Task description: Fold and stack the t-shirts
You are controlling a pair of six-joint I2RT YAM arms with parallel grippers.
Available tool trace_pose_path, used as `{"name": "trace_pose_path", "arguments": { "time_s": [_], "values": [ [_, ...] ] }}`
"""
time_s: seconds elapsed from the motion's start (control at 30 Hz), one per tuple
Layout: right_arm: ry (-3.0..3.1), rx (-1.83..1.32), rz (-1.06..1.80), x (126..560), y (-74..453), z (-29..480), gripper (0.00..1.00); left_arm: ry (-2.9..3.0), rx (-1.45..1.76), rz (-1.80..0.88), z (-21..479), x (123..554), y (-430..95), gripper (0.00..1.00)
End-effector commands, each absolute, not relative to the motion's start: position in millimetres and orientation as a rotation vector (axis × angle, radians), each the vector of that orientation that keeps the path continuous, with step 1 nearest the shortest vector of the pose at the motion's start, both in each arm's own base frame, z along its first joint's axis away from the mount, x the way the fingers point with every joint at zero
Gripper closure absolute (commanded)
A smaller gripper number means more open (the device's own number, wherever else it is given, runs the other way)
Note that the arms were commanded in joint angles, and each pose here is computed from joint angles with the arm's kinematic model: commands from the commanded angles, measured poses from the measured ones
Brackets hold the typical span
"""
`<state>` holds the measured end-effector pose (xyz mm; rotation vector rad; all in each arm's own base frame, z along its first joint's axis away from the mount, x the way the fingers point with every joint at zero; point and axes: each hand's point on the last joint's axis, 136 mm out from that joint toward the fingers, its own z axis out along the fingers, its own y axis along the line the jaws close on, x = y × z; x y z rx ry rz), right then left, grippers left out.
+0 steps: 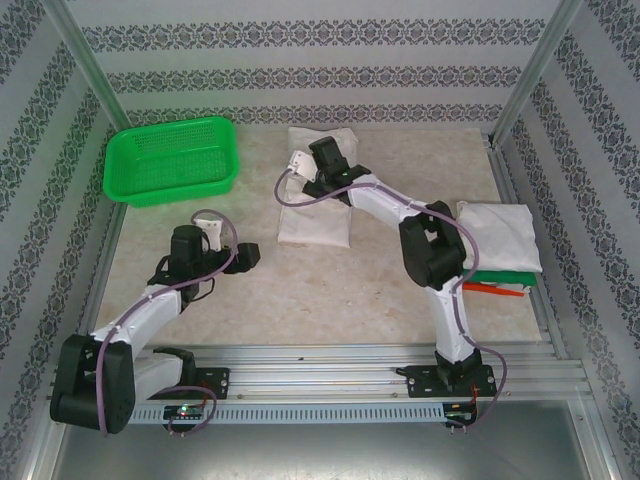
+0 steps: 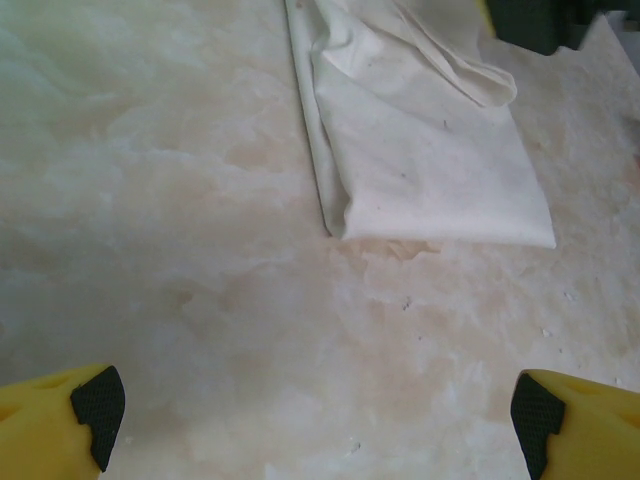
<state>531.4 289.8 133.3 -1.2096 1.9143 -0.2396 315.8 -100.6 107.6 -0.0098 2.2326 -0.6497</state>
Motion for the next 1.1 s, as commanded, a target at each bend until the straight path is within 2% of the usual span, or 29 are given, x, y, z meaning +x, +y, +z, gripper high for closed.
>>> {"name": "trace_pose_path", "arguments": {
  "time_s": [0.0, 0.17, 0.2, 0.27, 0.43, 0.53, 0.57, 0.8, 1.07],
  "values": [
    [1.911, -0.773, -0.091, 537.8, 272.3, 203.5, 0.25, 2.171, -0.107, -0.656, 127.2, 344.4, -103.9, 0.00],
    [2.123, -0.426, 0.322, 507.9, 255.2, 186.1, 0.28, 2.212, -0.101, -0.700, 119.8, 381.3, -142.6, 0.00],
    [2.151, -0.369, 0.387, 502.4, 250.9, 181.3, 0.29, 2.216, -0.097, -0.716, 119.7, 391.3, -153.9, 0.02],
    [2.214, -0.265, 0.473, 492.9, 239.5, 168.3, 0.31, 2.239, -0.088, -0.752, 115.9, 408.7, -176.8, 0.12],
    [2.373, -0.095, 0.591, 476.7, 215.9, 127.5, 0.36, 2.338, -0.155, -0.884, 85.7, 449.1, -224.7, 0.51],
    [2.433, -0.100, 0.668, 470.6, 225.4, 108.5, 0.41, 2.392, -0.196, -0.886, 60.7, 459.6, -235.0, 0.71],
    [2.451, -0.102, 0.695, 470.2, 230.7, 104.0, 0.43, 2.412, -0.209, -0.883, 54.0, 460.3, -236.4, 0.73],
    [2.558, -0.040, 0.792, 457.9, 254.6, 58.0, 0.59, 2.527, -0.155, -0.848, 31.5, 423.7, -242.2, 0.76],
    [2.662, 0.026, 0.831, 383.3, 254.4, 16.0, 0.67, 2.617, -0.177, -0.849, 17.7, 360.0, -227.6, 0.74]
  ]
}}
